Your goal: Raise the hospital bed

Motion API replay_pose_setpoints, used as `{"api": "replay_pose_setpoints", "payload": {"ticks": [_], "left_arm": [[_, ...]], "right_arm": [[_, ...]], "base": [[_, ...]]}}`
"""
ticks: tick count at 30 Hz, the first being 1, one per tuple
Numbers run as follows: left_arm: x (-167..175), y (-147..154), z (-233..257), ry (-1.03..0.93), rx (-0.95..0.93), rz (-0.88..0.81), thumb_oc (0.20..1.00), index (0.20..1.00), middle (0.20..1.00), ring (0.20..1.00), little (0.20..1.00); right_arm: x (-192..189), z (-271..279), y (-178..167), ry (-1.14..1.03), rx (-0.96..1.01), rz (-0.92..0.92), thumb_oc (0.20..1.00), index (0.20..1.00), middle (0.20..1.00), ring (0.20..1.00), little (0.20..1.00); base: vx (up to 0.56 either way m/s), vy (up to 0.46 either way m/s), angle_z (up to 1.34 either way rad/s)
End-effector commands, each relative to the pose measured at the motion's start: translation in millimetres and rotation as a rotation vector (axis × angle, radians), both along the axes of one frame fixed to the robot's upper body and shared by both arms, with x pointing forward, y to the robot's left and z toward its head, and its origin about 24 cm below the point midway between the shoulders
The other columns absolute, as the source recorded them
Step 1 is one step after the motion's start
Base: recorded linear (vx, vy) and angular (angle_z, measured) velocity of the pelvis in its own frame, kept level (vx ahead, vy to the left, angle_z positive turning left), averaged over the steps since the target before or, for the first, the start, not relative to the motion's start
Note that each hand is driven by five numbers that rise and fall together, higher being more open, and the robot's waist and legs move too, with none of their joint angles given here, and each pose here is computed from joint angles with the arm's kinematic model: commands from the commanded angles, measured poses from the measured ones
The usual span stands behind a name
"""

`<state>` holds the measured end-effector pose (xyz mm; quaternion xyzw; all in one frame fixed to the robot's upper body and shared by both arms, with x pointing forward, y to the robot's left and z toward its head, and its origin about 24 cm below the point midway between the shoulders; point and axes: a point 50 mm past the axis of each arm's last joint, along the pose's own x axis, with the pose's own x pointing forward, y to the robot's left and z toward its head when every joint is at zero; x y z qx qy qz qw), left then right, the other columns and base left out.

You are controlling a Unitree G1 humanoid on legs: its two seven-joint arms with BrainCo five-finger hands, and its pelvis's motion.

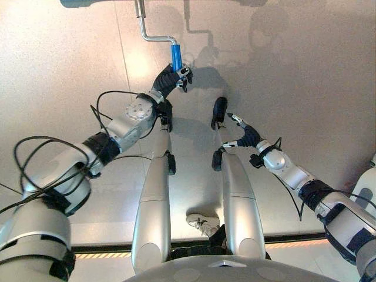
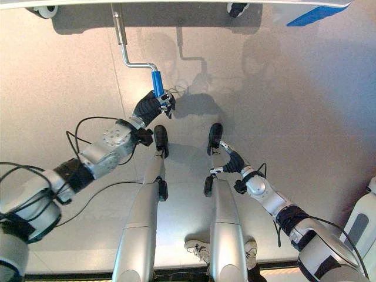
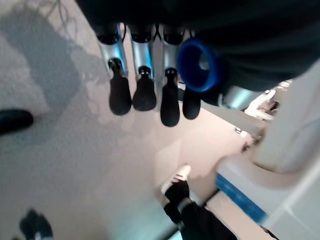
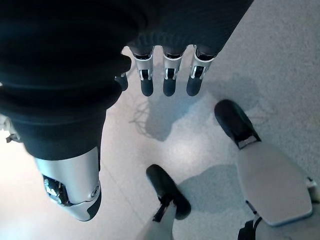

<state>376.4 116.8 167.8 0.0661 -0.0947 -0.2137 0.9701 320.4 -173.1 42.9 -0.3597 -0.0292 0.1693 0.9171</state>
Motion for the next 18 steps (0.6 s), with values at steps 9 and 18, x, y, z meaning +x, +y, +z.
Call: {"api": "replay_pose_setpoints", "payload": {"ticks": [9, 18], "left_arm": [[31, -52, 63, -0.166, -0.036, 0.104, 0.2, 0.2, 0.2, 0.2, 0.2], [47, 2, 65, -0.13, -0.069, 0.366, 0.2, 0.2, 0.2, 0.2, 0.2]], "right_arm": [[7, 24, 20, -0.093, -0.025, 0.097, 1.0, 1.0, 1.0, 1.0, 1.0], [1, 26, 18, -0.116, 0.006, 0.109, 1.0, 1.0, 1.0, 1.0, 1.0]], "base": [[0.0, -0.001, -0.04], [0.0, -0.021, -0.06]]}}
